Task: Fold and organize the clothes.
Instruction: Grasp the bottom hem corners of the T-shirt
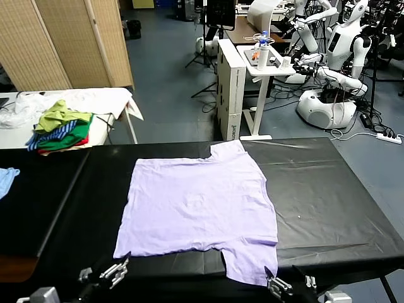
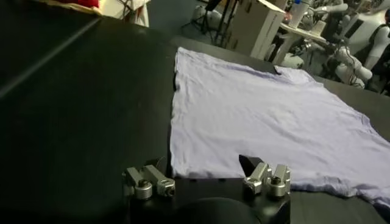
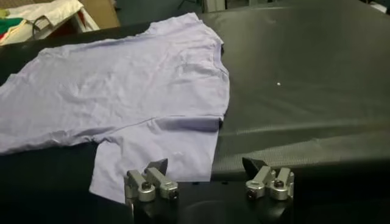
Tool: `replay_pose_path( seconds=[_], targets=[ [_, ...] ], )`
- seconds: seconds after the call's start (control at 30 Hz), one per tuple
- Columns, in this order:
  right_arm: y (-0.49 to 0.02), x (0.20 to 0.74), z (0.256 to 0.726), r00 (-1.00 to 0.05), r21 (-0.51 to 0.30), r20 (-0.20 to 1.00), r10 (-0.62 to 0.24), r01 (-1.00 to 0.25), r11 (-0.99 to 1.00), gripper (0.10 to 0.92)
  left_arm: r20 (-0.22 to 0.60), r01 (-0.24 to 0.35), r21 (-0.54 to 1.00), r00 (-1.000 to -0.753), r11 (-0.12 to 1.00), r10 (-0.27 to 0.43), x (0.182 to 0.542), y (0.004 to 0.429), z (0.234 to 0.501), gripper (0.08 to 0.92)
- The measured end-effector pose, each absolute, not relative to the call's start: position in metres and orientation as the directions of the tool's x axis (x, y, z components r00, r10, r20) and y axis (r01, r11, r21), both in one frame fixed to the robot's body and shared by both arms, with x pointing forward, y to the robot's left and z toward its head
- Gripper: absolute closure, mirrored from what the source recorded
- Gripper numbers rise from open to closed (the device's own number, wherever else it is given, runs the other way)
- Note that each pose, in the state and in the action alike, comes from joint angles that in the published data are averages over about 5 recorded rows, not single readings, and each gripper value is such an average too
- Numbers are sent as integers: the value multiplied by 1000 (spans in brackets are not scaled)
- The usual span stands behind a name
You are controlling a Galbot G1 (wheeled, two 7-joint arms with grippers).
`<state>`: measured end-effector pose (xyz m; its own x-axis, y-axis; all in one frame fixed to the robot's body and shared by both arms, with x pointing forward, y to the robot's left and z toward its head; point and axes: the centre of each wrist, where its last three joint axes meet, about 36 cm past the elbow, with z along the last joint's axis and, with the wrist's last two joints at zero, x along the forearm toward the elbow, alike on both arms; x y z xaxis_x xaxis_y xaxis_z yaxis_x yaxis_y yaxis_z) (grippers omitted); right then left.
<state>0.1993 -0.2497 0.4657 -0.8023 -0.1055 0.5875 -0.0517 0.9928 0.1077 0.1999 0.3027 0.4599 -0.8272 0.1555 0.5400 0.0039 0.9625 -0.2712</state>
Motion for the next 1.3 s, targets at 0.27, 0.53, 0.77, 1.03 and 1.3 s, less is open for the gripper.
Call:
replay_pose_path(
  seconds=[0.27,0.53,0.77,1.03,1.3],
  targets=[
    [-243,205,456,-803,105,584,-117,-68,992,115,554,-11,-280,-818,960,152,203,301,452,92],
    [-237,205,445,-791,116,599,-124,-68,991,117,553,-43,-277,-824,960,123,206,302,440,132],
    [-237,206,441,-785,115,606,-124,-67,991,317,559,-71,-277,-823,958,101,209,306,429,165],
    [-236,203,440,-781,121,612,-127,-67,990,801,566,-80,-280,-819,957,97,208,305,422,453],
    [-236,196,448,-780,118,613,-122,-62,991,882,573,-79,-277,-813,958,98,203,303,421,840]
  ],
)
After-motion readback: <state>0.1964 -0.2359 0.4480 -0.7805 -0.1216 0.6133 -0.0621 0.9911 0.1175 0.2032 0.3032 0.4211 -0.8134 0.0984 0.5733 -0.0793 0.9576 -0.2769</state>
